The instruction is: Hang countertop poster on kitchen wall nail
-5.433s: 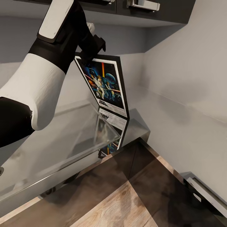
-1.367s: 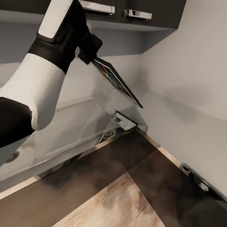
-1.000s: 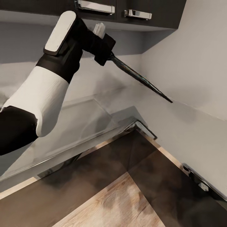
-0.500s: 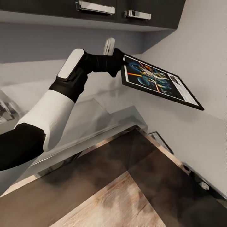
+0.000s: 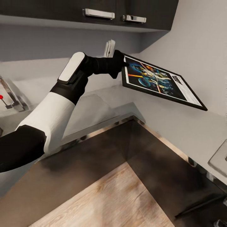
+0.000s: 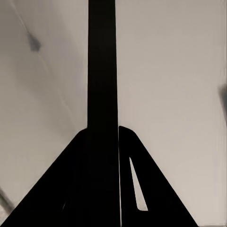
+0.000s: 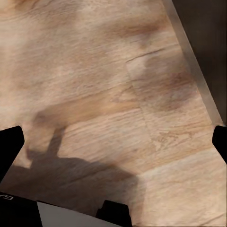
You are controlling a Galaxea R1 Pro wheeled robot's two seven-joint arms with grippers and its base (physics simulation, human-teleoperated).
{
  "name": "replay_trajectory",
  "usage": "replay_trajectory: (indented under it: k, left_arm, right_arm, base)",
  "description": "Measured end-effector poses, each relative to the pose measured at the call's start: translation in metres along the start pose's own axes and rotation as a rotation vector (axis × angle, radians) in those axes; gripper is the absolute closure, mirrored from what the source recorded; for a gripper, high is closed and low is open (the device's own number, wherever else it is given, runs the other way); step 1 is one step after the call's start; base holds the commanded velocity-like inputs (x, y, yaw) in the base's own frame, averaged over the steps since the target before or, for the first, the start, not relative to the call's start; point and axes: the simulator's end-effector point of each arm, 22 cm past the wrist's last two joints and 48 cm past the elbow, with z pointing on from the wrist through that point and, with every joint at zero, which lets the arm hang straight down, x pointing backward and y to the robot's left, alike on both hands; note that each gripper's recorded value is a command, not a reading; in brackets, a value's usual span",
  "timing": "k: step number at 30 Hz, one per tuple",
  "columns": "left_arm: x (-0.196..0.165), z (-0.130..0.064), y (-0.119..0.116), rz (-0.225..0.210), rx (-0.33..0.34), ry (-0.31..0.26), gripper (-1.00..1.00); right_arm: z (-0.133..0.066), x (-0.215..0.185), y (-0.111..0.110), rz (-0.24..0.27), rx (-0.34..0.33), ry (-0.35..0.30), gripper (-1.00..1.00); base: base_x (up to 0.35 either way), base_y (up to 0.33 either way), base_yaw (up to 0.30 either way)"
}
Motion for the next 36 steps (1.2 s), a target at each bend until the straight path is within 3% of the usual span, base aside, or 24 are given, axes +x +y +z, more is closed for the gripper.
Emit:
replay_trajectory:
  k: [13,16,28,36]
  left_arm:
    - [0.014,-0.006,-0.012,0.025,0.05,0.015,1.0]
    - [0.025,-0.007,-0.014,0.051,0.059,0.058,1.0]
    - [0.034,-0.022,-0.022,0.14,0.083,0.116,1.0]
    - [0.014,-0.036,-0.008,0.156,0.056,0.092,1.0]
  right_arm:
    - [0.0,0.0,0.0,0.0,0.0,0.001,-1.0]
    - [0.0,0.0,0.0,0.0,0.0,0.001,-1.0]
    - [0.0,0.0,0.0,0.0,0.0,0.002,-1.0]
    - [0.0,0.0,0.0,0.0,0.0,0.001,-1.0]
  base:
    - [-0.331,0.0,0.0]
    - [-0.332,0.0,0.0]
    - [-0.332,0.0,0.0]
    - [-0.332,0.0,0.0]
